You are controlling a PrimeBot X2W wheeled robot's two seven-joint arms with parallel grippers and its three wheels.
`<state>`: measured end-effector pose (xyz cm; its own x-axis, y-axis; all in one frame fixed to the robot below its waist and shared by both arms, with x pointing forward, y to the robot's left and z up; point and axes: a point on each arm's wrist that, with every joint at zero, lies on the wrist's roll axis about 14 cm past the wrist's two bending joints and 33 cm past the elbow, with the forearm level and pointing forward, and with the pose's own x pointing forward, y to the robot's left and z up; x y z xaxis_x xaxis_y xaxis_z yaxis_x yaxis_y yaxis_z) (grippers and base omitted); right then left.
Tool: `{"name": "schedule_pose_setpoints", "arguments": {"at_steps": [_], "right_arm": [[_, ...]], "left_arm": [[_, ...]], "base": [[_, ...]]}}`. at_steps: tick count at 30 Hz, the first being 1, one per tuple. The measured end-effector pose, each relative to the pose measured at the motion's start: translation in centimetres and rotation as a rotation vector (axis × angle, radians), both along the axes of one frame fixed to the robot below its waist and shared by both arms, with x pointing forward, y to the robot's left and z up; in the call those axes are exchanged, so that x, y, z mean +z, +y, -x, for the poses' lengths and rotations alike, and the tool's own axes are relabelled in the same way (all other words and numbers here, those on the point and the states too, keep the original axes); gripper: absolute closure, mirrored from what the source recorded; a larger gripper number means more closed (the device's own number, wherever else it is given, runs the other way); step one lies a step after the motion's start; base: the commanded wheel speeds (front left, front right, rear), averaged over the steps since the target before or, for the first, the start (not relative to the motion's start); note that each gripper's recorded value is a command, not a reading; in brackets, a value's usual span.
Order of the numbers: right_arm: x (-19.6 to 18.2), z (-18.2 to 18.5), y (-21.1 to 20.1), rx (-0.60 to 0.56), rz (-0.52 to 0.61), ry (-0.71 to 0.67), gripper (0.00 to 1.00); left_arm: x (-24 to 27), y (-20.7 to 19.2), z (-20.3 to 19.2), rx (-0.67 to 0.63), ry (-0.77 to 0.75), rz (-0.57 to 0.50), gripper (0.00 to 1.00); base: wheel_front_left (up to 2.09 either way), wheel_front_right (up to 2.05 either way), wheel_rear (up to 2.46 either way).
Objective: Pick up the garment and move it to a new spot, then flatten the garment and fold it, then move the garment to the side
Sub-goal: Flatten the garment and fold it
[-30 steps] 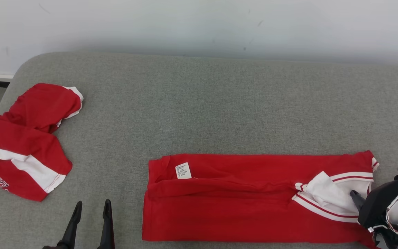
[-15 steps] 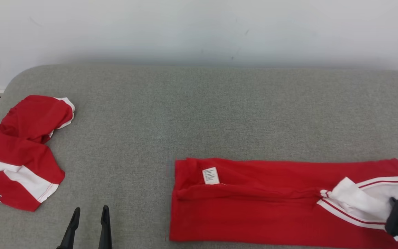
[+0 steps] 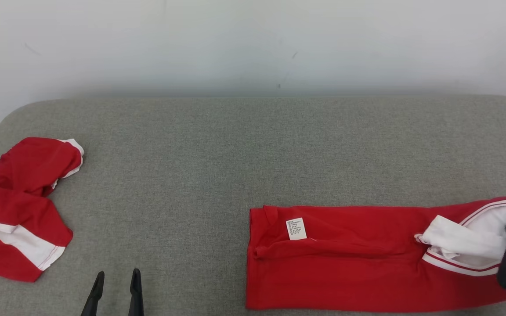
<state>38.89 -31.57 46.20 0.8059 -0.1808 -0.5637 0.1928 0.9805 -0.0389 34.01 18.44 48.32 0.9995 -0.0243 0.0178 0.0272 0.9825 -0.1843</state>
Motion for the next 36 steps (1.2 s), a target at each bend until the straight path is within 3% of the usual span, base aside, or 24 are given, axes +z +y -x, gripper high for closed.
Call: {"name": "schedule_pose_setpoints", "arguments": {"at_steps": [17, 29, 36], "right_arm": [[0.1, 0.2, 19.9, 0.533, -0.124, 0.027, 1.00], [-1.8, -0.5, 28.5, 0.733, -0.172, 0.096, 1.00], [-3.8, -0.3, 31.5, 0.807, -0.176, 0.169, 1.00]], "left_arm": [[0.2, 0.3, 0.4, 0.014, -0.008, 0.019, 0.00], [0.2, 0.7, 0.6, 0.035, -0.007, 0.031, 0.00], [0.1, 1.1, 0.8, 0.055, -0.003, 0.037, 0.00]], "base": [[0.00, 0.00, 0.00], [0.00, 0.00, 0.00], [0.00, 0.00, 0.00]]}}
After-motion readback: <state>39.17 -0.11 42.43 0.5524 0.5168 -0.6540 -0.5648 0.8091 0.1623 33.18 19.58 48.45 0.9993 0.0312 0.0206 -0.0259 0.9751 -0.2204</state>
